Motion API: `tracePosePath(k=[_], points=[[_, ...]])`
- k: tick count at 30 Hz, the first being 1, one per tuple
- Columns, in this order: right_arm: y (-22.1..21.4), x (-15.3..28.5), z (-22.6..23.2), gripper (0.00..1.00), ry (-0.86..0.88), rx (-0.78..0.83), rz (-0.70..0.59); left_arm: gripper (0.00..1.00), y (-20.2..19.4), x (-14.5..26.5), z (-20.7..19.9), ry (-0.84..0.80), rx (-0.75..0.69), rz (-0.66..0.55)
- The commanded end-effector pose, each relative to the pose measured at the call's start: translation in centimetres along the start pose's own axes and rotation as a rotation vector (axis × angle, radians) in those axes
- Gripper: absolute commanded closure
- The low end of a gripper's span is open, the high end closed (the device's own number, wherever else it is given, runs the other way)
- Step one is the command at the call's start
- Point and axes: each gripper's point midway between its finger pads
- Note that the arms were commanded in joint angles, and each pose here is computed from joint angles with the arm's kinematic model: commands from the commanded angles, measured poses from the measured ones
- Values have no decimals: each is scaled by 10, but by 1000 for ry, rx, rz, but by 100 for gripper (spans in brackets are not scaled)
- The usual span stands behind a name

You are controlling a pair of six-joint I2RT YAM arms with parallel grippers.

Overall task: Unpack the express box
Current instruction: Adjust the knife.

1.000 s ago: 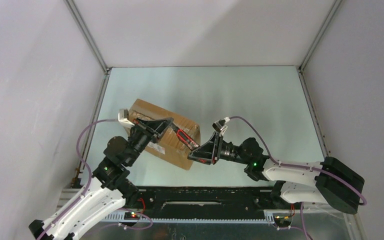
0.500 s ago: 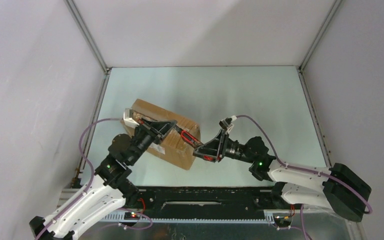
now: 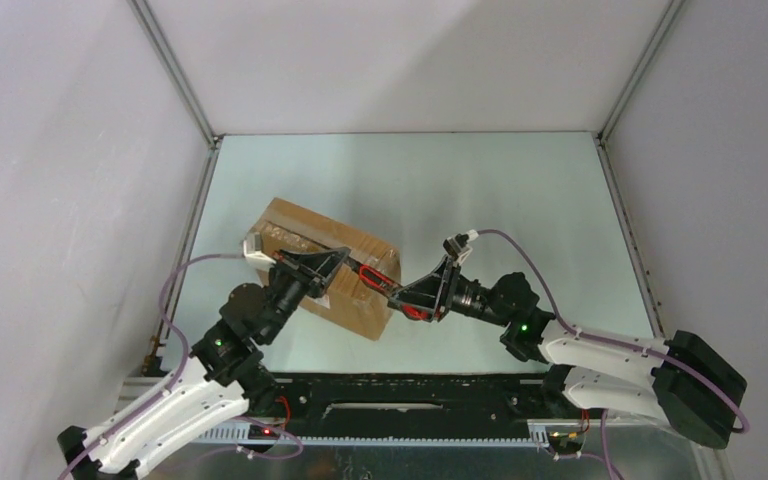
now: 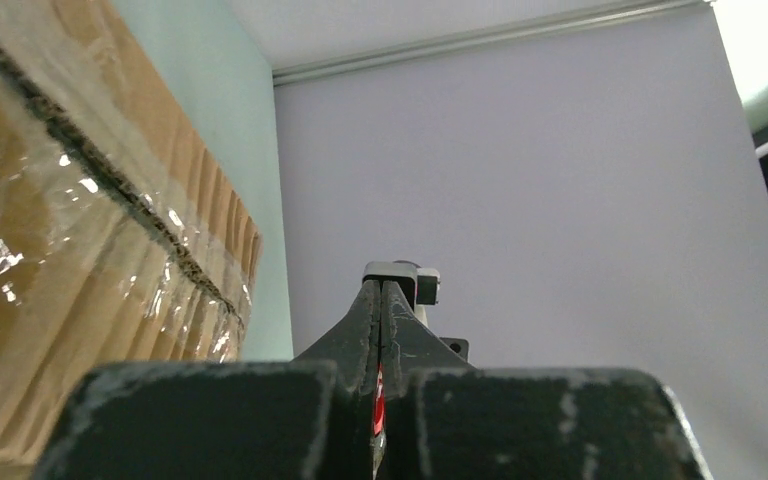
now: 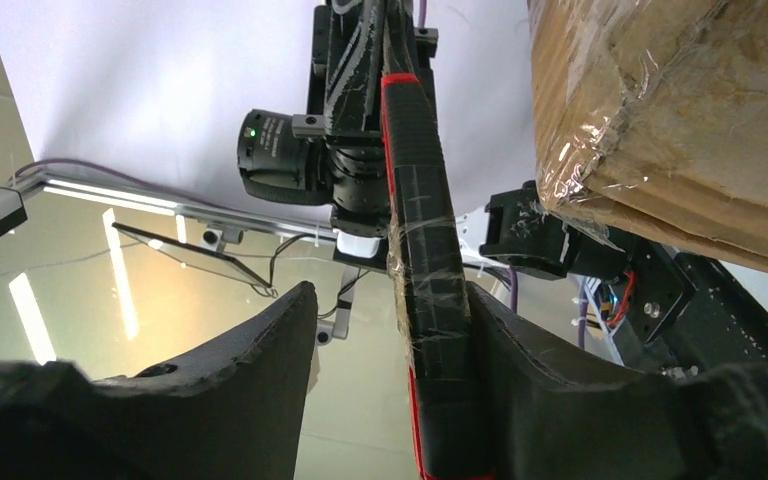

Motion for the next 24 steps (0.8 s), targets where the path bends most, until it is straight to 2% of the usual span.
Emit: tracePosePath(k=[1,5,12,24], points=[[11,-4,29,44,69,37,-55,100,16,0,2,-18,79,-118],[19,1,33,48,63,46,-110,100,16,-1,4,-7,93,-144],[27,10,34,62,26,66,-171,100,17,-1,5,15,78,-171],[48,21,27,65,-46,112,-281,100,-3,-1,-12,-29,-8,-65]])
Point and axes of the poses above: each gripper's point midway between its finger pads, its own x axis back along the fingers, its own z axis along the line the jaws close on, y = z × x, and after that the axes turned 1 degree about -x, right-handed
